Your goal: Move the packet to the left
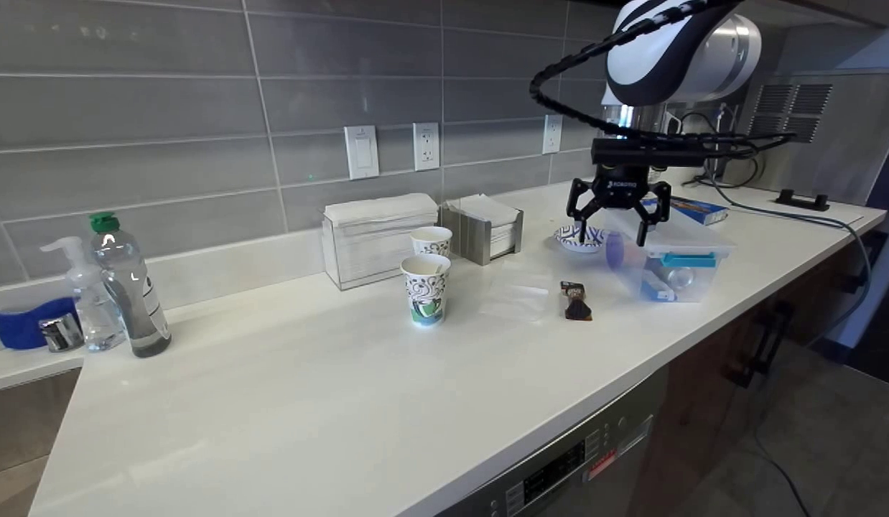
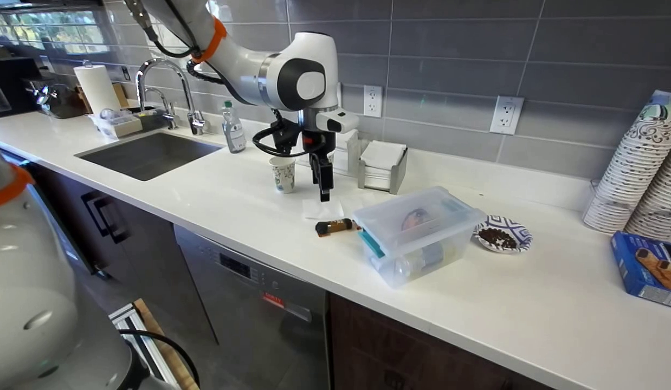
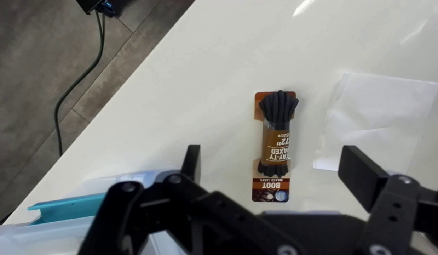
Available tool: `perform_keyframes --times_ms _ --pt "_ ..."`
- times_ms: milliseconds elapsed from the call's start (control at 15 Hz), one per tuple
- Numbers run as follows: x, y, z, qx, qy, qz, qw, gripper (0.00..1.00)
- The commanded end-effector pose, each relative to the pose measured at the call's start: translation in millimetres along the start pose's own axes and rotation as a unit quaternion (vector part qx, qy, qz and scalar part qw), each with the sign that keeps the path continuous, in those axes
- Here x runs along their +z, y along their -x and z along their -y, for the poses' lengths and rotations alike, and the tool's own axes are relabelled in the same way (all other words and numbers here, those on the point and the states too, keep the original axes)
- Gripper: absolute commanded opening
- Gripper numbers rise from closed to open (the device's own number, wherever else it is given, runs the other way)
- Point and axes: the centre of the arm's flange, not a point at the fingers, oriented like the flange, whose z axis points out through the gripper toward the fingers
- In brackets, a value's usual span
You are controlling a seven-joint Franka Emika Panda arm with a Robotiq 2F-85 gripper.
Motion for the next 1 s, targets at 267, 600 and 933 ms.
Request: perform_keyframes --times_ms 267,600,933 --pt "3.0 -0.7 0.7 0.007 -0.001 0.018 0.9998 1.00" --pt "29.4 -11.0 9.4 -0.026 -0.041 0.052 0.9975 1.00" --pt "55.7 -25.0 16.7 -0.055 -0.045 0.076 0.9946 1.00"
